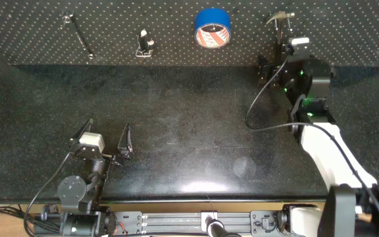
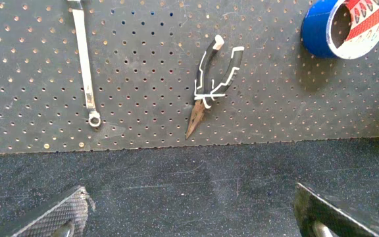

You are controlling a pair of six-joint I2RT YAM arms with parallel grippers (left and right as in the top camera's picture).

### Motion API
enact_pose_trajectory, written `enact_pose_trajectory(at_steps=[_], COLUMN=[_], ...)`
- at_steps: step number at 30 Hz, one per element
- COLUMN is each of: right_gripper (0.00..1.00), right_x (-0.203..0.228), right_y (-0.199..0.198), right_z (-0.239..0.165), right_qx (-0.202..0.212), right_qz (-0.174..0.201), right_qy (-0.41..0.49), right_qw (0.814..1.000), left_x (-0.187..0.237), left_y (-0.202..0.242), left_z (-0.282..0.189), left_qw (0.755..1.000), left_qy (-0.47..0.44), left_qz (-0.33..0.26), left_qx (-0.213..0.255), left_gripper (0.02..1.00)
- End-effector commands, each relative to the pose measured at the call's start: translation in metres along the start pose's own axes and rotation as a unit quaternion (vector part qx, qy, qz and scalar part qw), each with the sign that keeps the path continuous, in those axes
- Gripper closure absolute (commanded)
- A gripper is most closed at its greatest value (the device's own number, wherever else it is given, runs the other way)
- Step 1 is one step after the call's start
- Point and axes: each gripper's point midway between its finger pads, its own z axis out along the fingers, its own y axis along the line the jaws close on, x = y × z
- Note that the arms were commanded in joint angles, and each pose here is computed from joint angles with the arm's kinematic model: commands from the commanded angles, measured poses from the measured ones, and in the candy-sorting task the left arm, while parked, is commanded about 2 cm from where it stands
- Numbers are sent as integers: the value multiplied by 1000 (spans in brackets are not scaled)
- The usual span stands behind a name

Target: Place Tools Onto Pegboard

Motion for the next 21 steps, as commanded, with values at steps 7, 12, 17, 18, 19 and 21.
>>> enact_pose_trajectory(at_steps=[7, 12, 17, 18, 19, 21], right_gripper=[25, 25, 25, 25, 25, 25], right_x=[47, 75, 79, 79, 79, 79], right_y=[5, 2, -1, -1, -1, -1], right_z=[-180, -171, -171, -171, -171, -171], right_qx=[89, 91, 98, 98, 98, 98], right_qz=[-26, -19, -17, -17, -17, -17], right_qy=[-209, -159, -152, -152, -152, -152], right_qw=[973, 983, 983, 983, 983, 983], left_x=[1, 1, 1, 1, 1, 1], left_y=[-2, -2, -2, -2, -2, -2], left_z=[0, 0, 0, 0, 0, 0], left_qw=[1000, 1000, 1000, 1000, 1000, 1000], left_qy=[0, 0, 0, 0, 0, 0], left_qz=[-3, -3, -3, -3, -3, -3], left_qx=[5, 5, 5, 5, 5, 5], left_gripper=[25, 25, 25, 25, 25, 25])
